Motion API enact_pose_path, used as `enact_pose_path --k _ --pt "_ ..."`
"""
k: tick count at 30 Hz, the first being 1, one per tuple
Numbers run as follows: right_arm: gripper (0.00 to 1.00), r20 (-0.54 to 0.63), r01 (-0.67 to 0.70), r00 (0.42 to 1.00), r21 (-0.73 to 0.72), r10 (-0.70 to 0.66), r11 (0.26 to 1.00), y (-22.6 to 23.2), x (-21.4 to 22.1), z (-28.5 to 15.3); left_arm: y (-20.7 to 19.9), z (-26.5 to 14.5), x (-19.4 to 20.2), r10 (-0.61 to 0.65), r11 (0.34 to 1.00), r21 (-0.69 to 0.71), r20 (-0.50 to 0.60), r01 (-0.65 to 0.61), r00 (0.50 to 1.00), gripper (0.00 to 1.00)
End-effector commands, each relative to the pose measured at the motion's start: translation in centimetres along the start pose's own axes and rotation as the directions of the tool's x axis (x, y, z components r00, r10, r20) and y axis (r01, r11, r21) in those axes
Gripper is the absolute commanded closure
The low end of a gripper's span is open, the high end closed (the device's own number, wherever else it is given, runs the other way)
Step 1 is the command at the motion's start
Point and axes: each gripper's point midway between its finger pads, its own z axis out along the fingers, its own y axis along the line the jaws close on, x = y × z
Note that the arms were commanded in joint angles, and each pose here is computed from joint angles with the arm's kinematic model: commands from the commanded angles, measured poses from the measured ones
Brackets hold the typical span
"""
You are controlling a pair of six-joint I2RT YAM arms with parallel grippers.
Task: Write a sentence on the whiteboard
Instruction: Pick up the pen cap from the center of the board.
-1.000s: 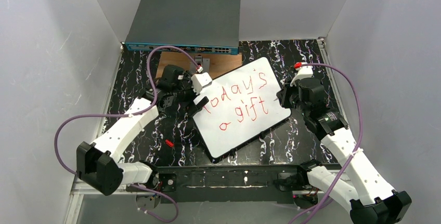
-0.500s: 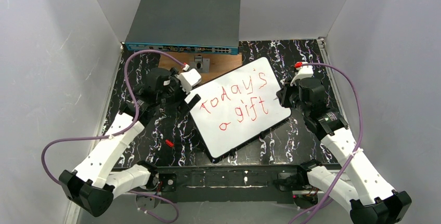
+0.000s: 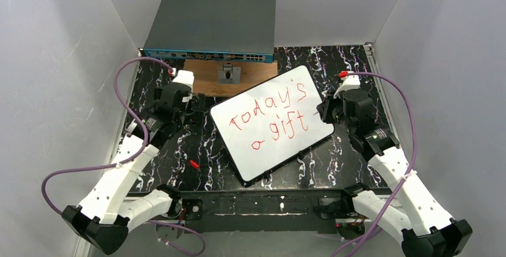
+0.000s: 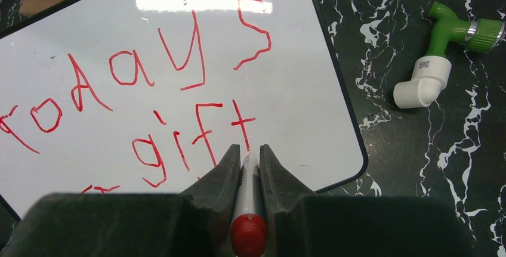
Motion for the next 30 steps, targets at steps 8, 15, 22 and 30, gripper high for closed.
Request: enact_pose_path --k 8,15,22,30 --pt "0.99 0.071 -0.068 0.995 -0.025 0.070 0.997 0.7 -2.0 -0.3 2.6 -4.6 9.6 -0.503 0.843 -0.367 -0.281 0.393 0.817 0.16" --pt "0.99 0.051 -0.078 0.996 -0.023 0.080 0.997 0.5 -1.0 -0.9 1.0 -4.4 14.0 -0.696 0.715 -0.418 -0.361 0.560 0.620 0.24" --pt "0.99 0.042 -0.096 0.994 -0.032 0.098 0.995 0.6 -0.6 -1.7 -1.0 -3.7 15.4 -0.750 0.661 -0.388 -0.383 0.642 0.540 0.26" --pt "0.99 0.051 -0.094 0.994 -0.058 0.097 0.994 1.1 -2.1 -4.6 -0.7 -5.4 18.2 -0.828 0.561 -0.436 -0.310 0.704 0.468 0.27"
